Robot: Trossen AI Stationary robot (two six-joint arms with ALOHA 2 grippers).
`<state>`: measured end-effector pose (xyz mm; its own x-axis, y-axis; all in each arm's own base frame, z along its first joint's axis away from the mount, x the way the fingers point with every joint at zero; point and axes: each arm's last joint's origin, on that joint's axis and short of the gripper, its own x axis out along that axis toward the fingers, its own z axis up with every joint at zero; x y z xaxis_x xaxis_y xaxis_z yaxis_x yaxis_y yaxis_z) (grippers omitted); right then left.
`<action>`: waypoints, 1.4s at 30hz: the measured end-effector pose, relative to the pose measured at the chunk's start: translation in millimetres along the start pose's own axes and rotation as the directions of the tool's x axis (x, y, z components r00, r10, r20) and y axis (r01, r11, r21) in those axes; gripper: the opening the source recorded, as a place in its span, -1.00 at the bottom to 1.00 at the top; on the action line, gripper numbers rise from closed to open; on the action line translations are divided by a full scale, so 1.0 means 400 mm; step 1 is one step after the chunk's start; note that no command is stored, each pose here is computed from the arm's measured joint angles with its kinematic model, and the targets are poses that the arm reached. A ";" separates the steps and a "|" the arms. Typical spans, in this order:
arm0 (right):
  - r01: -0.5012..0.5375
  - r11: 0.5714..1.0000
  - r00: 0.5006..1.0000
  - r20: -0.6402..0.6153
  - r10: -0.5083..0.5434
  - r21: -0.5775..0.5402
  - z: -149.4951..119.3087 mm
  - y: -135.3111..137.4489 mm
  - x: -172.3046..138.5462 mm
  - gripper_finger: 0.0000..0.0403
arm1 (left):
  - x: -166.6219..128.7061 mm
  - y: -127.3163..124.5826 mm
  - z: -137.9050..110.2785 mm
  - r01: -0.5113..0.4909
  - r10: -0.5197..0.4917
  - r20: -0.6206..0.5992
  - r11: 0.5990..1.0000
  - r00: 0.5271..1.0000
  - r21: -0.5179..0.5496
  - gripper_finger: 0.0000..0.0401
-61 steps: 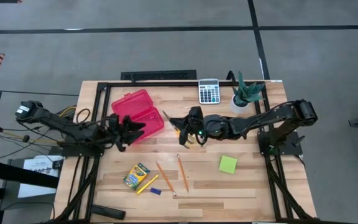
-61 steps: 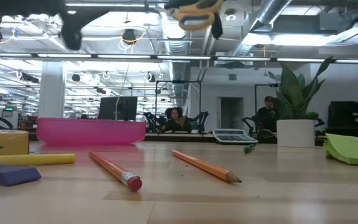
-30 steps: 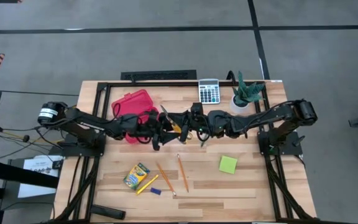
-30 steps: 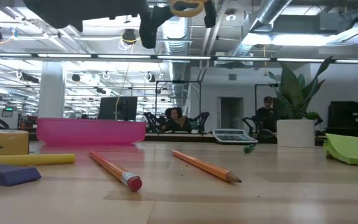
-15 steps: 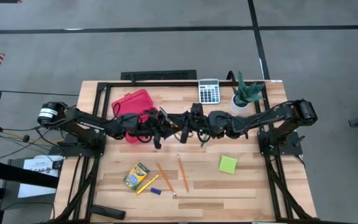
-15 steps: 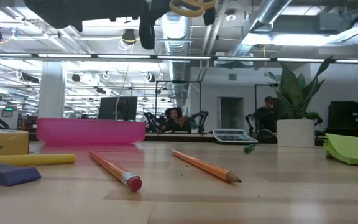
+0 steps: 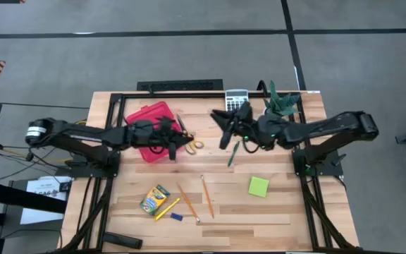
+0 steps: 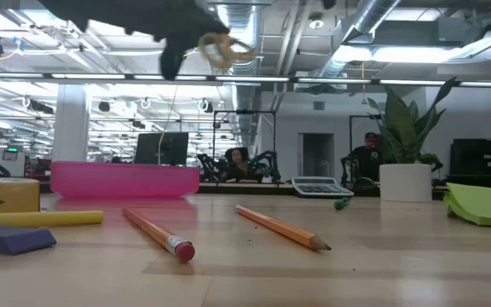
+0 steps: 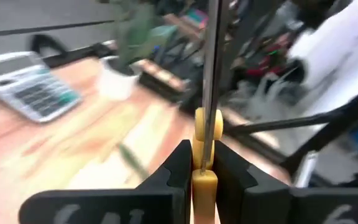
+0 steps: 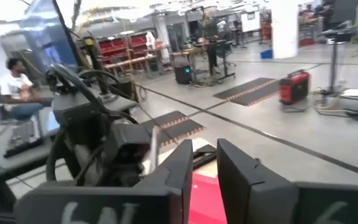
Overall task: Pack school essentials
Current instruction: Put the yellow scissors into the red supply box
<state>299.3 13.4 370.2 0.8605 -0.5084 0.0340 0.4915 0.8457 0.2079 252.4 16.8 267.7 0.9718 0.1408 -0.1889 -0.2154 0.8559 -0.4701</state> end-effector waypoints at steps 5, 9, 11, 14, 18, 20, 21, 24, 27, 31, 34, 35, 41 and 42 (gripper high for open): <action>0.011 0.999 0.999 -0.041 -0.013 -0.032 0.031 -0.027 -0.042 -0.54 | -0.076 0.040 0.028 -0.151 0.154 -0.211 0.988 0.965 0.031 -0.88; 0.012 0.999 0.999 -0.052 -0.014 -0.041 0.043 -0.037 -0.059 -0.54 | -0.128 0.070 0.039 -0.284 0.303 -0.405 0.953 0.863 0.109 -0.88; 0.012 0.999 0.998 -0.055 -0.014 -0.044 0.043 -0.037 -0.060 -0.54 | -0.145 0.087 0.043 -0.339 0.369 -0.458 0.929 0.809 0.151 -0.88; 0.013 0.998 0.998 -0.068 -0.016 -0.054 0.039 -0.038 -0.060 -0.54 | -0.149 0.110 0.041 -0.369 0.414 -0.501 0.909 0.760 0.192 -0.88; 0.012 0.998 0.996 -0.085 -0.018 -0.066 0.028 -0.034 -0.053 -0.54 | -0.135 0.148 0.017 -0.396 0.465 -0.598 0.883 0.653 0.254 -0.88; 0.010 0.997 0.995 -0.099 -0.017 -0.075 0.021 -0.033 -0.053 -0.54 | -0.125 0.166 -0.002 -0.373 0.462 -0.666 0.883 0.586 0.284 -0.88; 0.009 0.997 0.995 -0.097 -0.016 -0.073 0.021 -0.033 -0.052 -0.54 | -0.115 0.174 -0.011 -0.353 0.450 -0.695 0.889 0.561 0.291 -0.88; 0.010 0.998 0.994 -0.104 -0.016 -0.061 0.018 -0.031 -0.049 -0.54 | -0.088 0.199 -0.039 -0.304 0.427 -0.769 0.900 0.476 0.312 -0.88; 0.010 0.999 0.993 -0.115 -0.016 -0.054 0.013 -0.031 -0.049 -0.54 | -0.060 0.222 -0.061 -0.264 0.407 -0.808 0.910 0.426 0.319 -0.88; 0.012 0.998 0.992 -0.127 -0.019 -0.060 0.011 -0.032 -0.050 -0.54 | -0.034 0.247 -0.081 -0.216 0.375 -0.840 0.925 0.393 0.312 -0.86; 0.012 0.998 0.991 -0.129 -0.020 -0.061 0.010 -0.033 -0.050 -0.54 | -0.019 0.262 -0.091 -0.182 0.338 -0.857 0.940 0.390 0.288 -0.88; 0.012 0.998 0.991 -0.131 -0.020 -0.063 0.010 -0.033 -0.050 -0.54 | -0.016 0.266 -0.094 -0.170 0.323 -0.864 0.946 0.386 0.277 -0.88; 0.012 0.998 0.991 -0.130 -0.020 -0.063 0.010 -0.033 -0.050 -0.54 | -0.006 0.280 -0.105 -0.097 0.255 -0.892 0.967 0.373 0.236 -0.85; 0.012 0.998 0.991 -0.130 -0.020 -0.066 0.010 -0.033 -0.050 -0.54 | -0.005 0.280 -0.106 -0.087 0.237 -0.896 0.971 0.375 0.221 -0.84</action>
<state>275.1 11.8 370.7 0.8605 -0.5001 -0.0976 0.5094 0.8486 0.1430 222.3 91.2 179.0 0.2279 -0.1901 -0.9549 -0.2723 0.9292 -0.2500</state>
